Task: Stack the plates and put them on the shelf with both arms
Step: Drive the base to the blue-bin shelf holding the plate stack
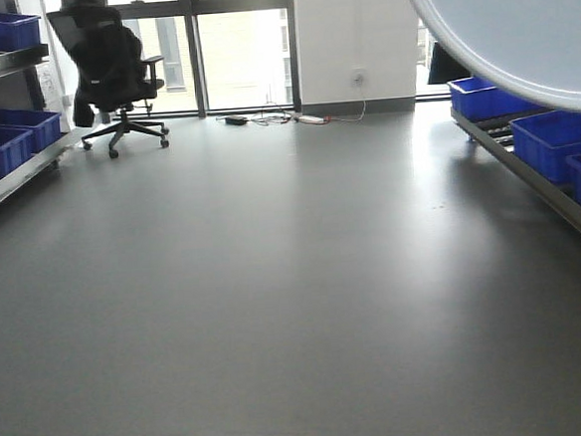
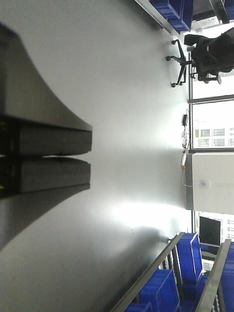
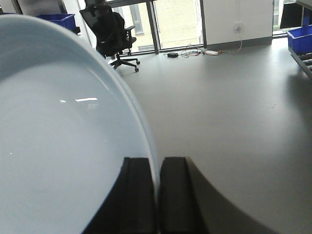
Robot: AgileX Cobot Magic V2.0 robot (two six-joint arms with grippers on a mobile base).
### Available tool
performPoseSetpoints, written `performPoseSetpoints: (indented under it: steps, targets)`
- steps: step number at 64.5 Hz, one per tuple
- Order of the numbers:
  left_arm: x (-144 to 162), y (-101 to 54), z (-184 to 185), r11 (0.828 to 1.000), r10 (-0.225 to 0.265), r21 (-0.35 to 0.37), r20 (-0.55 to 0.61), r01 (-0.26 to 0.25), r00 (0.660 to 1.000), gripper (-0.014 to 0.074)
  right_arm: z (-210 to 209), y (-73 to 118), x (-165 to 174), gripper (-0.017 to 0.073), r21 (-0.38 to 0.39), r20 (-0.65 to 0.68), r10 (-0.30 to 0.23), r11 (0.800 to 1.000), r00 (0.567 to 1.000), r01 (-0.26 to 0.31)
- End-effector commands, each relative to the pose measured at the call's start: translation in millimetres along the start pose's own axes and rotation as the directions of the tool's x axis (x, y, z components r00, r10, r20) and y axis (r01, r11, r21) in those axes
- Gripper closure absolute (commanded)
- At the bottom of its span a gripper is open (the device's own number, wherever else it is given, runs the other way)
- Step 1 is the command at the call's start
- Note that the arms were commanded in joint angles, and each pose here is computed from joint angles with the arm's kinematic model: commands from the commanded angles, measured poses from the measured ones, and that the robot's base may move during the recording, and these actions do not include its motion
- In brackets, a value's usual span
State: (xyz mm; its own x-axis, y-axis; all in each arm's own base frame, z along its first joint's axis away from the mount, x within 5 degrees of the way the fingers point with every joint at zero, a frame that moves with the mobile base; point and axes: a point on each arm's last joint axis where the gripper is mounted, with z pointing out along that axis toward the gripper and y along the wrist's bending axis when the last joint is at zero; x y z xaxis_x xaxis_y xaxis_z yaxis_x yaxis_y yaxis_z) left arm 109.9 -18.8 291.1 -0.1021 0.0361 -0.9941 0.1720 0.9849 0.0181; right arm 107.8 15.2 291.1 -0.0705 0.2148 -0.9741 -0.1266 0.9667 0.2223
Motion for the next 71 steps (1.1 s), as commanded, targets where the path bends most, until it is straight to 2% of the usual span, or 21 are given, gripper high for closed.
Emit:
performPoseSetpoints:
  steps: [1, 71]
  targets:
    - [-15.9, 1.3, -0.6, 1.000, -0.013, -0.011, 0.103, 0.015, 0.995, 0.0511, -1.3, 2.3, -20.0, 0.0503, -0.005, 0.133, -0.002, 1.000, 0.991, 0.002]
    - [-15.9, 1.3, -0.6, 1.000, -0.013, -0.011, 0.103, 0.015, 0.995, 0.0511, -1.3, 2.3, -20.0, 0.0503, -0.005, 0.133, -0.002, 1.000, 0.991, 0.002]
